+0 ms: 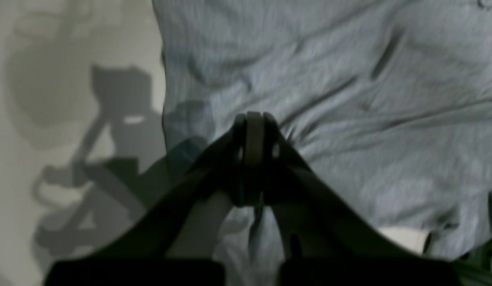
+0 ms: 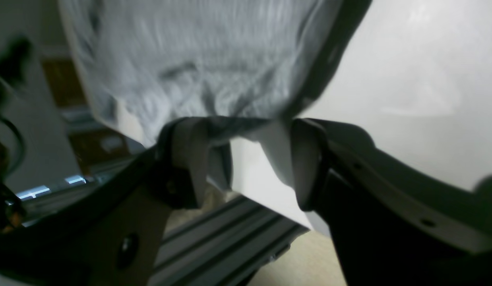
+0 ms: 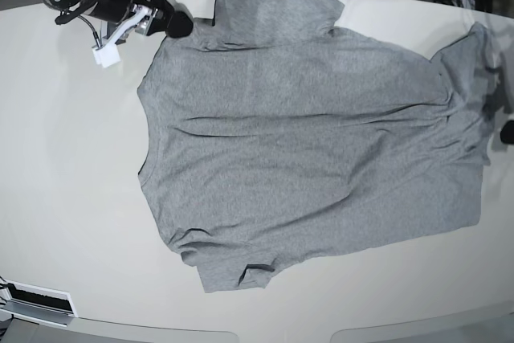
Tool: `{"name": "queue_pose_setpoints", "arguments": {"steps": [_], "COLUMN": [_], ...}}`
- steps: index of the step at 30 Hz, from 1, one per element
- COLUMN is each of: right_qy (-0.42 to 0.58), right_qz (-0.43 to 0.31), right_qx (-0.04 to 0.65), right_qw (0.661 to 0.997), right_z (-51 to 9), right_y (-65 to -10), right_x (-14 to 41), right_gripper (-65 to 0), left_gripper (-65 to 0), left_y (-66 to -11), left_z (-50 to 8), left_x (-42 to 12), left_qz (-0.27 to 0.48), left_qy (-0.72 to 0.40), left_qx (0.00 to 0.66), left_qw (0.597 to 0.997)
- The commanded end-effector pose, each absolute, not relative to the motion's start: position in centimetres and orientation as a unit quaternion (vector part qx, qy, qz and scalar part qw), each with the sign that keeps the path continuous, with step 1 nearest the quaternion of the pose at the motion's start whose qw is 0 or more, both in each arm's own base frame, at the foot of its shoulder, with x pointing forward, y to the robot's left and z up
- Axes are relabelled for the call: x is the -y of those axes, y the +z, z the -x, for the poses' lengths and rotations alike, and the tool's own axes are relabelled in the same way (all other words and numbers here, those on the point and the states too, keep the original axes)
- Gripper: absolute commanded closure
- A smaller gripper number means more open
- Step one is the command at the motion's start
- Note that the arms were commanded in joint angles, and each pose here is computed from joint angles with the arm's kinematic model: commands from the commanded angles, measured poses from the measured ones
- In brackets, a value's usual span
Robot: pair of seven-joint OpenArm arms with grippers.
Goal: Layout the t-shirt on the table in an organized manner, then fold the t-shirt properly
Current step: 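Lift the shirt by its shoulders with both grippers and pull apart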
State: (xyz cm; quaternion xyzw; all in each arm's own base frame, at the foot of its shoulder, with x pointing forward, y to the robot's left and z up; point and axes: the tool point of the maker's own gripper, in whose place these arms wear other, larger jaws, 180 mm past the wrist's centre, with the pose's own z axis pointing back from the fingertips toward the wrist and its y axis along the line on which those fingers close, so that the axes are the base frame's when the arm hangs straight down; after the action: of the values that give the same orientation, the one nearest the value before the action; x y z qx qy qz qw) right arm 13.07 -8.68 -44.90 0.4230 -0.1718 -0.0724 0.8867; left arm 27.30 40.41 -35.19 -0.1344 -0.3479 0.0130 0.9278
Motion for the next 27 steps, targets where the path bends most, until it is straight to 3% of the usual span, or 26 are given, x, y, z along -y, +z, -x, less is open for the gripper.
{"name": "queue_pose_setpoints", "arguments": {"steps": [1,11,17,19,20,22,23,27], "right_qy": [-0.074,-0.113,-0.100,-0.092,-0.089,-0.081,-0.072,-0.059], "right_qz": [-0.430,-0.479,-0.477,-0.469,-0.466,-0.463,-0.461,-0.455], "right_qx": [0.185,0.201,0.206,0.202,0.201,0.205,0.209,0.214], "right_qw": [0.880,0.847,0.849,0.855,0.857,0.859,0.859,0.862], "right_z": [-13.5,-14.1,-15.2,-15.3,-15.4,-15.4,-15.5,-16.1], "right_y": [-44.4,-43.4,-43.5,-43.7,-43.8,-43.8,-43.7,-43.5], "right_x": [8.7,7.3,6.1,6.0,6.1,6.3,6.6,7.3], "right_gripper": [-35.1,-35.1,-34.6,-29.1,-23.4,-5.7,0.0,0.0], "left_gripper": [0.0,0.0,0.0,0.0,0.0,0.0,0.0,0.0], "left_y": [-33.5,-31.8,-31.4,-31.7,-32.0,-32.7,-33.0,-33.0], "left_z": [-27.8,-27.4,-27.4,-27.0,-26.7,-25.6,-24.9,-22.3], "left_x": [-41.2,-42.8,-43.3,-43.2,-43.2,-42.9,-42.7,-43.3], "left_qz": [0.128,0.130,0.127,0.128,0.129,0.142,0.152,0.179], "left_qy": [0.007,0.038,0.044,0.044,0.045,0.055,0.064,0.110], "left_qx": [0.365,0.395,0.403,0.396,0.391,0.378,0.372,0.376], "left_qw": [0.922,0.909,0.905,0.908,0.910,0.913,0.913,0.903]}}
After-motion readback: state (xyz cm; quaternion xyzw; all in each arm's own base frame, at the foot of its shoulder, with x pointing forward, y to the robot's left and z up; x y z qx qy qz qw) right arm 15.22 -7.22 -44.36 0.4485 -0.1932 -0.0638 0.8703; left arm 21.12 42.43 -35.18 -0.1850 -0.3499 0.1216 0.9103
